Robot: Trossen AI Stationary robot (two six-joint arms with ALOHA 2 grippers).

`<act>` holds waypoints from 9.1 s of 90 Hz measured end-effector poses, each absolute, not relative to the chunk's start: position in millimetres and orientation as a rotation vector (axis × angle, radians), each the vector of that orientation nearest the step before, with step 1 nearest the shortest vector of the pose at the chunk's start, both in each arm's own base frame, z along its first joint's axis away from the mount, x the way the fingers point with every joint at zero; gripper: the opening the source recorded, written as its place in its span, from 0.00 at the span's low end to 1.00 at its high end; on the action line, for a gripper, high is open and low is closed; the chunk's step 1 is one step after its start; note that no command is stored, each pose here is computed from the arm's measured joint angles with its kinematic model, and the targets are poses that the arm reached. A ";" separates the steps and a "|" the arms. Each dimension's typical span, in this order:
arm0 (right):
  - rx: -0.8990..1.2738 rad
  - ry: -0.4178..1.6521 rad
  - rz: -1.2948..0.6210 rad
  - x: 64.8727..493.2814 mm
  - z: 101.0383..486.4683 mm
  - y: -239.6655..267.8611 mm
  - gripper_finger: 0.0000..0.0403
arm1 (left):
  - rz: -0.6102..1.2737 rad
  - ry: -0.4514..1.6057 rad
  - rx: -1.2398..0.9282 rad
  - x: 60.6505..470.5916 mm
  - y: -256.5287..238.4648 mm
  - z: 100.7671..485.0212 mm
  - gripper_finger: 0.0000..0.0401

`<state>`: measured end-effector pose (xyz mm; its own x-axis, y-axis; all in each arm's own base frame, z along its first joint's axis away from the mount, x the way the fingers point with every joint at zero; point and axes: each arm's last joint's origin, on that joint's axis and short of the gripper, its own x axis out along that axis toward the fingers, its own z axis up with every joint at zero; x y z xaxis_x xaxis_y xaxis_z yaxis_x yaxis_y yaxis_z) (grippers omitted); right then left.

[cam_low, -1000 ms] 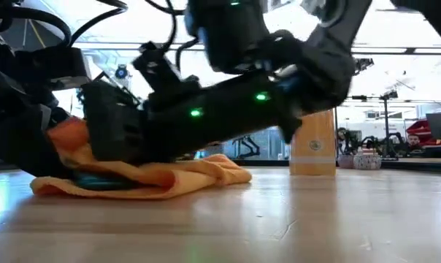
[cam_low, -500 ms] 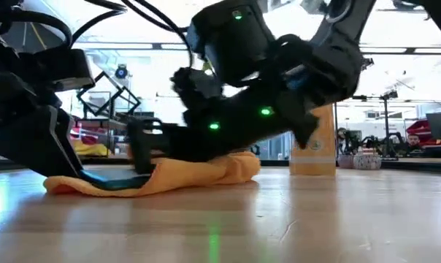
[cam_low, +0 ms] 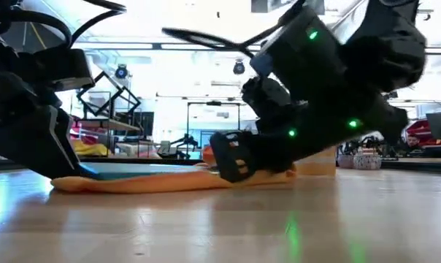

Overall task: Apply microfiber cloth
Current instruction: Wipe tablet with a microfiber cloth

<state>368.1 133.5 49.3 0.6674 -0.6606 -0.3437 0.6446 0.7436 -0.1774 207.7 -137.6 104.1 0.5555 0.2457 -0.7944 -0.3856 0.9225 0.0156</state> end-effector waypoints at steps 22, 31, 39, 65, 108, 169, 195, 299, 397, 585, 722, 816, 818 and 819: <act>-0.038 0.380 -0.352 412.1 54.0 166.1 0.00 | 0.376 0.908 -0.162 211.3 -133.6 104.5 0.46; -0.049 0.362 -0.194 434.5 52.2 180.6 0.00 | 0.376 0.895 -0.156 212.0 -133.7 104.9 0.46; -0.080 0.370 -0.096 448.7 53.5 192.7 0.00 | 0.382 0.889 -0.151 211.9 -133.6 105.0 0.46; -0.261 0.417 -0.102 437.9 64.8 241.2 0.00 | 0.406 0.870 -0.114 208.8 -134.6 104.5 0.46; -0.192 0.907 -0.465 390.9 124.3 265.4 0.33 | 0.289 0.913 -0.151 192.6 -144.0 124.3 0.46; -0.375 1.280 -0.680 281.5 173.6 183.7 0.64 | 0.304 0.650 -0.133 213.3 -135.3 152.3 0.46; -0.256 0.858 -0.442 319.7 210.6 165.3 0.64 | 0.353 0.830 -0.213 242.4 -104.2 114.9 0.46; -0.822 0.812 0.007 420.2 123.7 166.7 0.64 | 0.535 0.892 -0.220 252.3 -74.8 91.2 0.46; -0.460 1.213 0.151 448.8 232.4 83.9 0.01 | 0.385 0.602 0.163 178.4 -135.4 242.5 0.46; -0.099 1.081 0.264 482.7 211.3 -0.9 0.02 | 0.371 0.458 -0.168 191.4 -92.3 142.2 0.46; -0.242 1.105 -0.059 395.8 110.3 150.8 0.06 | 0.424 0.743 -0.449 207.9 -32.2 117.3 0.34; -0.313 0.648 -0.137 487.4 99.9 90.6 0.00 | 0.081 0.890 -0.522 203.1 -46.7 123.6 0.42; -0.307 0.657 -0.141 486.3 99.9 91.9 0.00 | 0.067 0.907 -0.541 202.3 -47.2 123.2 0.42; -0.305 0.661 -0.143 485.8 99.9 92.6 0.00 | 0.059 0.915 -0.551 202.0 -47.6 123.1 0.42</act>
<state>485.8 92.6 99.9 0.7815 -0.2260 -0.5816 0.0337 0.9460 -0.3224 202.0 -47.6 123.1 0.6182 -0.1809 -0.7649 -0.2771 0.8605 -0.4275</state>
